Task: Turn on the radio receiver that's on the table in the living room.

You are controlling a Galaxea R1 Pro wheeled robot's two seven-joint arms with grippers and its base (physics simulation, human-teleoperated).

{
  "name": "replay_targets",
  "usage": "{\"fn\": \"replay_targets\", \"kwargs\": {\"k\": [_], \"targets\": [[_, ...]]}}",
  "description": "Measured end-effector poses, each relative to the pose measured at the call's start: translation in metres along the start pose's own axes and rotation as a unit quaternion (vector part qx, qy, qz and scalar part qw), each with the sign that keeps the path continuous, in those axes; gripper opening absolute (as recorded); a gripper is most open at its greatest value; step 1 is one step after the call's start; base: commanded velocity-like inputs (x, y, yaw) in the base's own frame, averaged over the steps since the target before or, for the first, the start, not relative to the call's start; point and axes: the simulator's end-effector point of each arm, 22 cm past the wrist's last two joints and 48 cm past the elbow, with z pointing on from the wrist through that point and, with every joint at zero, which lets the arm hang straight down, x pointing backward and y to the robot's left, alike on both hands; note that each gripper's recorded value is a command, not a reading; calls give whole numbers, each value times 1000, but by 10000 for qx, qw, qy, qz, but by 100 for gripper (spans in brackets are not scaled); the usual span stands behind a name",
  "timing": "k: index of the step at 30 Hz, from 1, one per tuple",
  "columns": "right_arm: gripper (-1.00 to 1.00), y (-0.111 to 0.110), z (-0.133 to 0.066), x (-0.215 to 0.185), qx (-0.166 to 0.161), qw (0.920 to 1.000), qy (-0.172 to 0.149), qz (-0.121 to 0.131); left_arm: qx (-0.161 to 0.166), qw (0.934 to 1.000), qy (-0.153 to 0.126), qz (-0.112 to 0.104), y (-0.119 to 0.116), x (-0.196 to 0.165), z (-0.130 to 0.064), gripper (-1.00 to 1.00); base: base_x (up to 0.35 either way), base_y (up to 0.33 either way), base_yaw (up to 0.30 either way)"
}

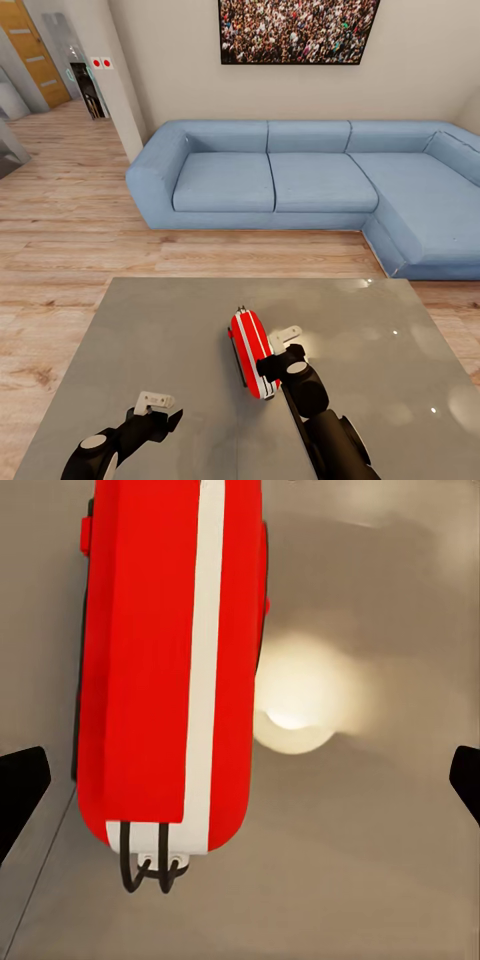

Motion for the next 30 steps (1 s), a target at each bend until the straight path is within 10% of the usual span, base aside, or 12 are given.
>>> {"fn": "replay_targets", "kwargs": {"k": [30], "targets": [[100, 0, 3, -60, -354, 9986, -377, -67, 5, 10000, -6, -9, 0, 0, 0, 100, 0, 0, 0]]}}
